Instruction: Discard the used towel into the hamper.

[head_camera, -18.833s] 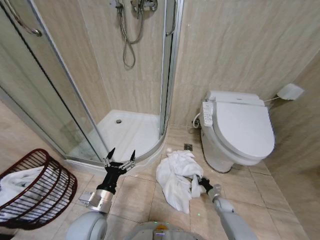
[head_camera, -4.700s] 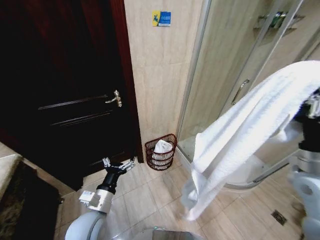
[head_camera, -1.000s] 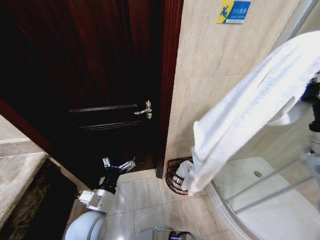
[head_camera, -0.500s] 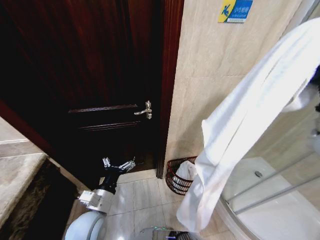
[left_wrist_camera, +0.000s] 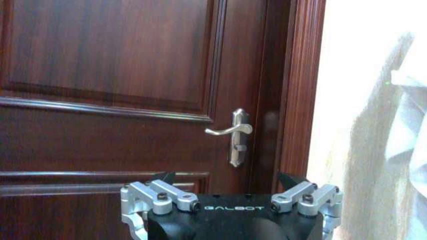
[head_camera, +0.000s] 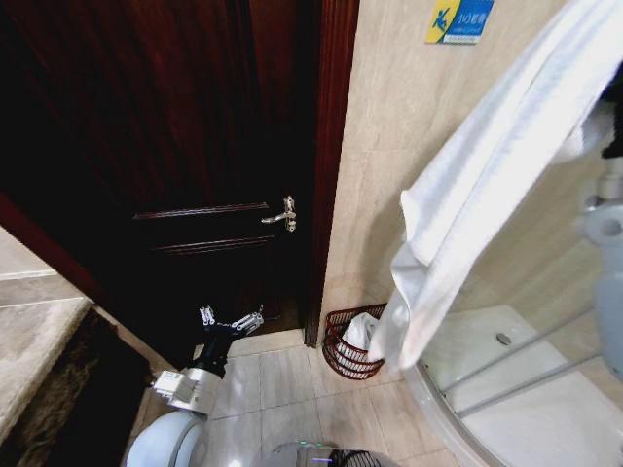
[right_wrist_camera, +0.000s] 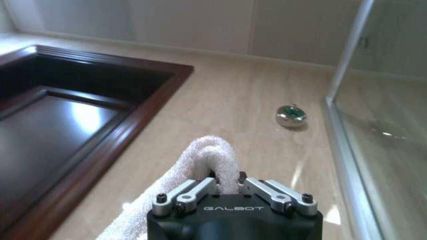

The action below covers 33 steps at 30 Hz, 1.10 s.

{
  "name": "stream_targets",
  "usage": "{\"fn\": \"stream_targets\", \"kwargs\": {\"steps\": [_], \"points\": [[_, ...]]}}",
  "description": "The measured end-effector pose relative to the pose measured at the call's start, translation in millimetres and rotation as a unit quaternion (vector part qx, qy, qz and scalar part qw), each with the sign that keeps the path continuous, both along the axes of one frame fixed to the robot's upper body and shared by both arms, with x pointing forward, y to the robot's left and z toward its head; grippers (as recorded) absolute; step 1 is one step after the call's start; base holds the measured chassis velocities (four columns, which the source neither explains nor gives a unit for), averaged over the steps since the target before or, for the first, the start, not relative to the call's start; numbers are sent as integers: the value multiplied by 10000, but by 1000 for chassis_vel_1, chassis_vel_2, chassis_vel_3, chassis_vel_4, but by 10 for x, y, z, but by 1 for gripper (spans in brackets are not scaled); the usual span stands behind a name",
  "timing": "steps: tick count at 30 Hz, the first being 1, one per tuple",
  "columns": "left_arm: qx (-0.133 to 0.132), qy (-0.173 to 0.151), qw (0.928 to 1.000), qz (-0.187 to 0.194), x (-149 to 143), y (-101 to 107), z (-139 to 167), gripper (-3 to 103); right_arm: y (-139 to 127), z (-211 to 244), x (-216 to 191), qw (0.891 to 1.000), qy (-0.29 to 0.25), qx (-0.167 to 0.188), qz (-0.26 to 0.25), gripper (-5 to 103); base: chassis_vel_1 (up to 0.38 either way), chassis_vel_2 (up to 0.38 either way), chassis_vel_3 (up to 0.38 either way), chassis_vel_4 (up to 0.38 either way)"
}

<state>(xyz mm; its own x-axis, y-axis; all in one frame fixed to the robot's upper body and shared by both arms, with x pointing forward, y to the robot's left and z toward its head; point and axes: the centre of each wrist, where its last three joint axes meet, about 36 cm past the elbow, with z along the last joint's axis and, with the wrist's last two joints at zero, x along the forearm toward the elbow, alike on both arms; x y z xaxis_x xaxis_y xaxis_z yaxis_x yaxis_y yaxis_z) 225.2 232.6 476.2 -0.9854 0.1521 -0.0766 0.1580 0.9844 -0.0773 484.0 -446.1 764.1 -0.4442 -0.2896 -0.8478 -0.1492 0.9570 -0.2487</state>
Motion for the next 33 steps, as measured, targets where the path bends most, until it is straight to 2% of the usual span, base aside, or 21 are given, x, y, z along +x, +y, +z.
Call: {"fn": "stream_targets", "kwargs": {"steps": [5, 11, 23, 33], "points": [[0, 0, 10000, -1, 0, 0, 0, 100, -150, 163, 182, 9998, -97, 150, -126, 5, 0, 0, 0, 0], [0, 0, 10000, 0, 0, 0, 0, 100, -172, 386, 333, 9994, -264, 168, -140, 5, 0, 0, 0, 0], [0, 0, 10000, -1, 0, 0, 0, 100, 26, 609, 766, 9993, -330, 132, -97, 5, 0, 0, 0, 0], [1, 0, 10000, -1, 0, 0, 0, 100, 113, 518, 972, 9994, -249, 216, -58, 5, 0, 0, 0, 0]]}}
